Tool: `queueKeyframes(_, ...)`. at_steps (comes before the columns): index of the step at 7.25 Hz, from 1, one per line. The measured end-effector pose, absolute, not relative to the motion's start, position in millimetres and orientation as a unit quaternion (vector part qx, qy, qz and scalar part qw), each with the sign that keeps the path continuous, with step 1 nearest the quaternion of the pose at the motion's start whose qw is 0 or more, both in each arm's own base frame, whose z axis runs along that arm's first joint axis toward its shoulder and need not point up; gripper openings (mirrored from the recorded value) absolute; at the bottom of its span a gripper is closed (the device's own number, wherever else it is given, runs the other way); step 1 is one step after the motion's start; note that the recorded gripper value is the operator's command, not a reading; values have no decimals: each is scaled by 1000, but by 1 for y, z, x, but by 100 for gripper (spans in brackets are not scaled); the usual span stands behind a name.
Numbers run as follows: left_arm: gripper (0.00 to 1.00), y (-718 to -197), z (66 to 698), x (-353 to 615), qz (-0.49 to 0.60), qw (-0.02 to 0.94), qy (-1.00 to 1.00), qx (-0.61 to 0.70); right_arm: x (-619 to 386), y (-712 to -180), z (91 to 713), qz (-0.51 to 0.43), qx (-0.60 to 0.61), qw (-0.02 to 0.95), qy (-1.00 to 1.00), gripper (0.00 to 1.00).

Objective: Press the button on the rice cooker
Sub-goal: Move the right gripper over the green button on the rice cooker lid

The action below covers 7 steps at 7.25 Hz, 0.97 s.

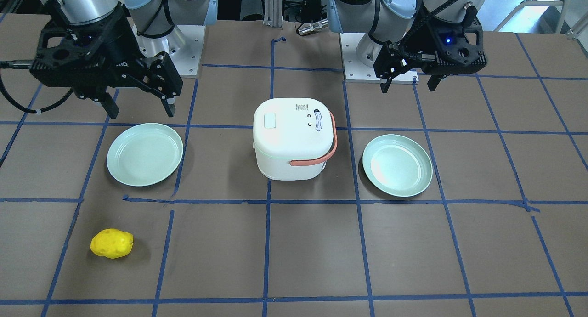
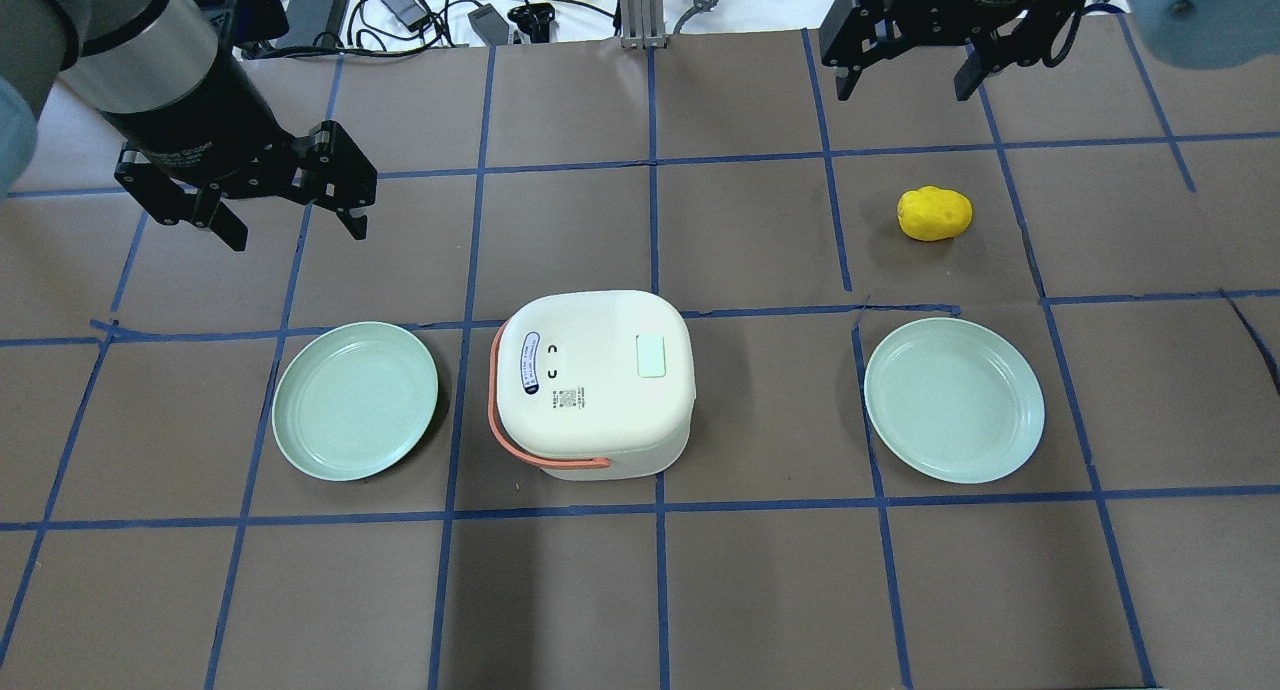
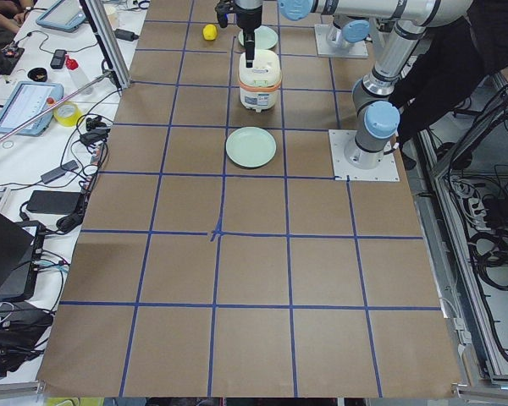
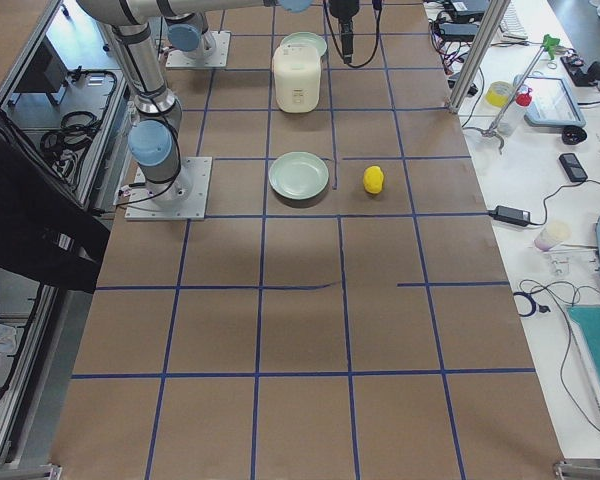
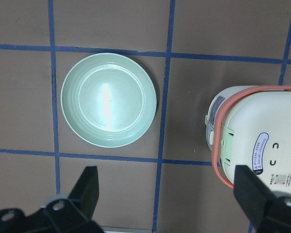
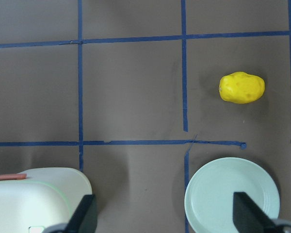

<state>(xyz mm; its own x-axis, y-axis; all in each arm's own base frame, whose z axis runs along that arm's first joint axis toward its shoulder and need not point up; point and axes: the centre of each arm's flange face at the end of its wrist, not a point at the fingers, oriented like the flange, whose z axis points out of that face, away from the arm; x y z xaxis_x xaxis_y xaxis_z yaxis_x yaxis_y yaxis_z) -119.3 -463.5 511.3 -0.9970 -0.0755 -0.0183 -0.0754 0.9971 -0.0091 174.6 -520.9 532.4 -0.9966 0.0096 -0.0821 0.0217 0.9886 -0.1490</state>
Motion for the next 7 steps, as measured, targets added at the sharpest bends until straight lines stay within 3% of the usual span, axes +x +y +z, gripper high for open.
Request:
queueKeyframes(1,100,-463,511,-119,-4,9,999,-37,201,-512,517,-62,9,44,997,99)
queueKeyframes(2,100,-464,511,-119,-4,9,999,-37,229,-500,495,-53,4,44,998,84)
queueKeyframes(3,100,-463,511,-119,-4,9,999,-37,253,-487,475,-47,7,45,998,43)
queueKeyframes(4,100,-463,511,-119,-4,9,999,-37,276,-475,455,-38,8,45,998,12)
queueKeyframes(5,100,-464,511,-119,-4,9,999,-37,299,-464,435,-28,-1,43,999,0)
queueKeyframes(7,100,-463,511,-119,-4,9,999,-37,328,-443,415,-15,-17,38,999,0)
